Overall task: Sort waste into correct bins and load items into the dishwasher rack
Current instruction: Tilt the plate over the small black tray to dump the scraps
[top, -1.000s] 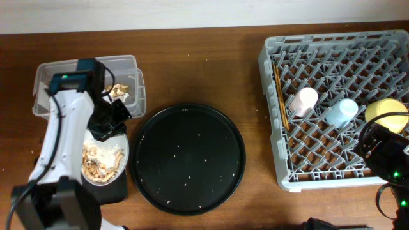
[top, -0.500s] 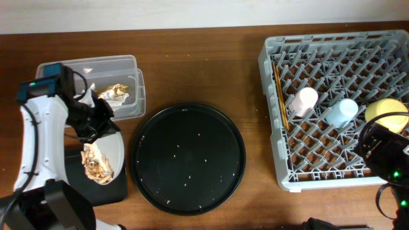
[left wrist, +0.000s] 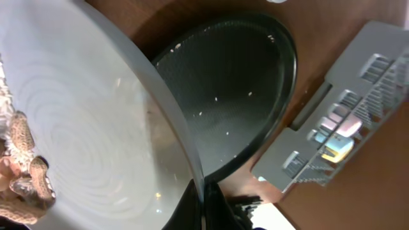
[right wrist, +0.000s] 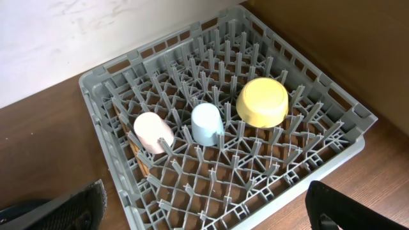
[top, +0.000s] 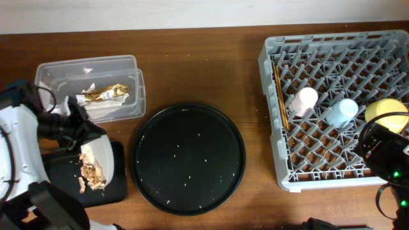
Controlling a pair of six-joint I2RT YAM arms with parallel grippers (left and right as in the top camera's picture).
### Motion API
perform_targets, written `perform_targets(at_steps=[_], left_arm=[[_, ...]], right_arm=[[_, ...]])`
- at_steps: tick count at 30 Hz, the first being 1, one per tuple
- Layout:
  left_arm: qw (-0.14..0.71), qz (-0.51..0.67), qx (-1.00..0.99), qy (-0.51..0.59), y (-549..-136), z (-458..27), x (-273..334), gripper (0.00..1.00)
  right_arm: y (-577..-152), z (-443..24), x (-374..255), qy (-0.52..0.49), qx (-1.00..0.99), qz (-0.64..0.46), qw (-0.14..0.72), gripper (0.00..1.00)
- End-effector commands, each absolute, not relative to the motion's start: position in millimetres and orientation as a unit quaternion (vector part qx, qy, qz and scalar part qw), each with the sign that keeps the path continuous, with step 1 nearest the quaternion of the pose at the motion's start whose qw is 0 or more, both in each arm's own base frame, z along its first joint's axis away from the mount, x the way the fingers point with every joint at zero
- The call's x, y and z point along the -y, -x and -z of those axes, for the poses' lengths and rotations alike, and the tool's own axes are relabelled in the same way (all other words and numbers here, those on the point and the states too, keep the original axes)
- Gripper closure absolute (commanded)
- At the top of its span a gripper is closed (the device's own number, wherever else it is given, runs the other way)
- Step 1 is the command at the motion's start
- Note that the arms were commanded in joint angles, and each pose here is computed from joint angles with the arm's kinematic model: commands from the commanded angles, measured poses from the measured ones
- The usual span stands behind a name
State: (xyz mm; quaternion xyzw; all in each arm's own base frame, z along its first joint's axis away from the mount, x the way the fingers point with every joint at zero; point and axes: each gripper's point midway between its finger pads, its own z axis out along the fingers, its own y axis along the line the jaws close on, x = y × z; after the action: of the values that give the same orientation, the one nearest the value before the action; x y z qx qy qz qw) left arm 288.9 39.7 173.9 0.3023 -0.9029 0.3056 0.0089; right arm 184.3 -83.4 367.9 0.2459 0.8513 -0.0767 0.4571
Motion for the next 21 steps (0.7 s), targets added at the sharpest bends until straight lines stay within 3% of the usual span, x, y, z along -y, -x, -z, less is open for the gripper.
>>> perform_targets(at_steps=[1, 21], left_arm=[[-0.039, -0.356, 0.892, -0.276, -293, -193, -45, 0.99], [-0.107, -0.466, 0.798, -0.367, -269, -196, -96, 0.99]], right_arm=[[-183, -373, 84, -0.249, -0.846, 0.077, 0.465, 0.02], [-183, -373, 84, -0.249, -0.846, 0.077, 0.465, 0.02]])
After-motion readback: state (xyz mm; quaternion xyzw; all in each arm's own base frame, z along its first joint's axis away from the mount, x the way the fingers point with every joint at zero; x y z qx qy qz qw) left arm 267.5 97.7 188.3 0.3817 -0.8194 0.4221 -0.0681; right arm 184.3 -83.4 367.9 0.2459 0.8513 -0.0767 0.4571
